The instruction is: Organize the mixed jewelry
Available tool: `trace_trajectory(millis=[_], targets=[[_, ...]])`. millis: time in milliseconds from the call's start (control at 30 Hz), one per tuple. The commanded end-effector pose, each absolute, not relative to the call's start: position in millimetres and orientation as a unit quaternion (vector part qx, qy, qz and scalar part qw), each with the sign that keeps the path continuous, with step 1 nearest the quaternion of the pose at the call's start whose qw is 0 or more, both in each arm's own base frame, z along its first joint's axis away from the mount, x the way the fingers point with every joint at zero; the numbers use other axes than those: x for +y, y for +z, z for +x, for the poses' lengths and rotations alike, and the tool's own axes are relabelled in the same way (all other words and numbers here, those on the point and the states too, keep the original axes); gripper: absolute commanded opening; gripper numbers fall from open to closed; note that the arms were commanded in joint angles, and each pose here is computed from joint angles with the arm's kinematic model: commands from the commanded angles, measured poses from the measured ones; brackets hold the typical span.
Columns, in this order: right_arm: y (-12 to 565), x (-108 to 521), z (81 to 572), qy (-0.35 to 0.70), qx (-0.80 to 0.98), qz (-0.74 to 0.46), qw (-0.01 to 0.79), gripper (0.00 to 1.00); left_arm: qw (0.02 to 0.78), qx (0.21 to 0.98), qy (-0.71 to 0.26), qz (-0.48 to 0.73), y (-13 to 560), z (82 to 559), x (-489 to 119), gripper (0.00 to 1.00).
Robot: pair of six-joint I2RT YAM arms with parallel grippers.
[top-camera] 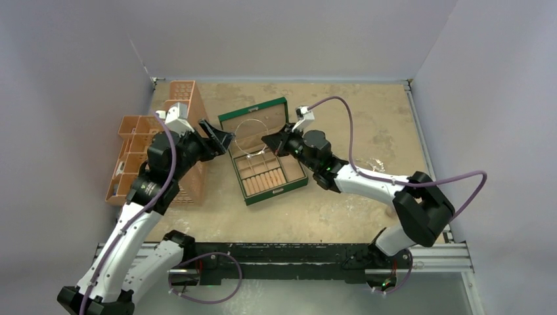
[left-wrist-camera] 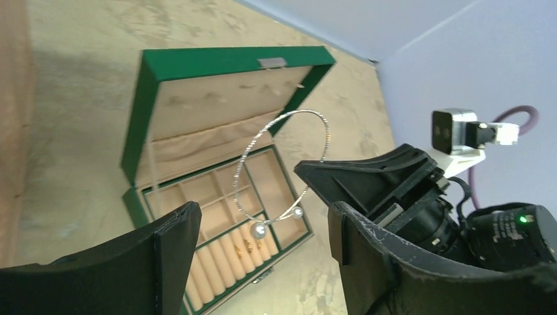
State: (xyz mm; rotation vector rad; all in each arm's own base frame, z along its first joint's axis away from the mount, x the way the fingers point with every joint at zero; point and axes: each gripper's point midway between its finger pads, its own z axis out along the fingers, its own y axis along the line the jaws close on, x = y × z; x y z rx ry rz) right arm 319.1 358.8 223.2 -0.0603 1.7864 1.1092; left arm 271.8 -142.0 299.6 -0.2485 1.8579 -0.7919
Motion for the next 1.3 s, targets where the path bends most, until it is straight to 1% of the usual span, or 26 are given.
trace_trajectory(millis=[0,467,667,933,1000,1267], targets=[[264,370,332,0.472,0.694,-0.039,0.542,0.00,0.543,0.778,-0.275,-0.154,298,272,-114,0.71],[227,401,360,0.457,0.729,-0.024,0.509,0.00,0.566,0.773,-0.249,-0.145,308,265,-101,0.72],[211,403,370,0.441,0.741,-0.013,0.506,0.00,0.565,0.775,-0.246,-0.138,306,270,-103,0.72],[207,403,383,0.428,0.744,0.014,0.513,0.00,0.560,0.778,-0.250,-0.134,302,275,-108,0.71],[199,405,383,0.423,0.756,0.019,0.499,0.00,0.560,0.779,-0.250,-0.133,301,276,-108,0.71],[185,398,391,0.398,0.771,0.048,0.494,0.00,0.557,0.781,-0.249,-0.134,299,277,-109,0.71]])
